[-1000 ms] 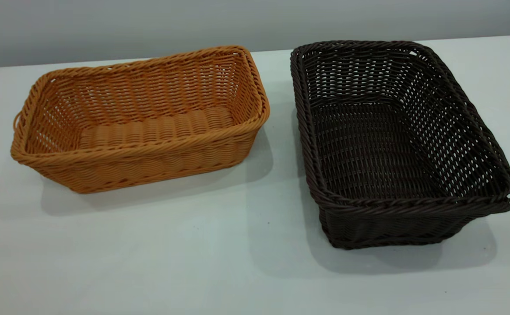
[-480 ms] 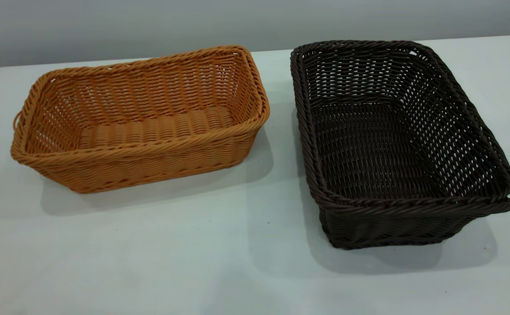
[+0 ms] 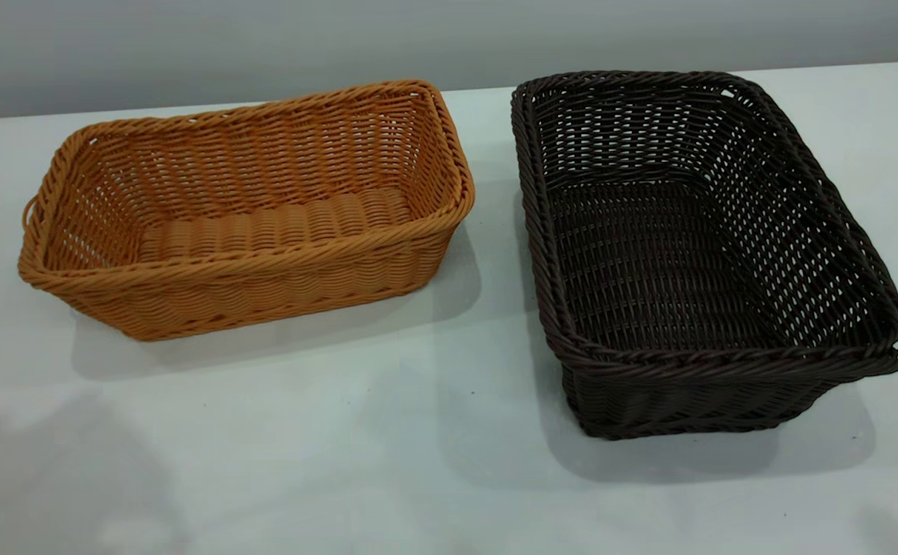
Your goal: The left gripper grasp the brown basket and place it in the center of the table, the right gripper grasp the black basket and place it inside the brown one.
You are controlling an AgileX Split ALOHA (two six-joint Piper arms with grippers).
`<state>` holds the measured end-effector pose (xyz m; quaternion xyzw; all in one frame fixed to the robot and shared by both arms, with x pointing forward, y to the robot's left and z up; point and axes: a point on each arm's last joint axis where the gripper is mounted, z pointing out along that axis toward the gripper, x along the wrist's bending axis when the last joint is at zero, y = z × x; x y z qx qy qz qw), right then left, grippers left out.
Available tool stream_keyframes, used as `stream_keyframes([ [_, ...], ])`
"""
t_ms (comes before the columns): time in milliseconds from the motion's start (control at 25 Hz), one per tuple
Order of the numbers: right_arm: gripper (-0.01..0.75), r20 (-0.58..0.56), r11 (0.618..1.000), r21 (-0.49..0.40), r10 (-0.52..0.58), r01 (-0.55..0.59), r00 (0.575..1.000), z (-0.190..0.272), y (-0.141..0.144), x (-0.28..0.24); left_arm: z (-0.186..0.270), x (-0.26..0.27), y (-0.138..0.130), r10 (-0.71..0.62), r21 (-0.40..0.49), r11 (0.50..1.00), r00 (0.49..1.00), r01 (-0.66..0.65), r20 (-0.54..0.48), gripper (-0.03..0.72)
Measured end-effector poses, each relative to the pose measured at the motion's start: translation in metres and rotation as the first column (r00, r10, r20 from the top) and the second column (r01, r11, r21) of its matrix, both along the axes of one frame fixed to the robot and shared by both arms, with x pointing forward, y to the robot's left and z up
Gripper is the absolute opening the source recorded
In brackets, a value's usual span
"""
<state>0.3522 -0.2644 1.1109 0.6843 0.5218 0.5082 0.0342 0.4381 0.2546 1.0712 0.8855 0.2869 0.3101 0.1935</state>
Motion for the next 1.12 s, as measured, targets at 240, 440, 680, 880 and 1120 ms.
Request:
stream_keyframes([
  [240, 0.402, -0.099, 0.987, 0.147, -0.058, 0.072, 0.993, -0.008, 0.000, 0.008, -0.026, 0.015, -0.026, -0.137, 0.060, 0.988, 0.986, 0.143, -0.090, 0.429],
  [440, 0.402, -0.189, 0.949, 0.288, -0.075, 0.128, 0.979, -0.032, 0.004, 0.010, -0.044, 0.028, -0.051, -0.212, 0.061, 0.974, 0.972, 0.219, -0.101, 0.430],
  [680, 0.402, -0.348, 0.854, 0.444, -0.117, 0.273, 0.930, -0.069, 0.005, 0.008, -0.058, 0.035, -0.066, -0.247, 0.058, 0.965, 0.963, 0.254, -0.106, 0.430],
  [880, 0.402, -0.470, 0.795, 0.466, -0.150, 0.389, 0.870, -0.091, 0.005, 0.003, -0.068, 0.036, -0.077, -0.278, 0.059, 0.956, 0.952, 0.287, -0.131, 0.430],
  [1120, 0.402, -0.519, 0.754, 0.456, -0.206, 0.473, 0.830, -0.096, 0.000, 0.009, -0.069, 0.037, -0.084, -0.300, 0.061, 0.949, 0.947, 0.308, -0.120, 0.430],
])
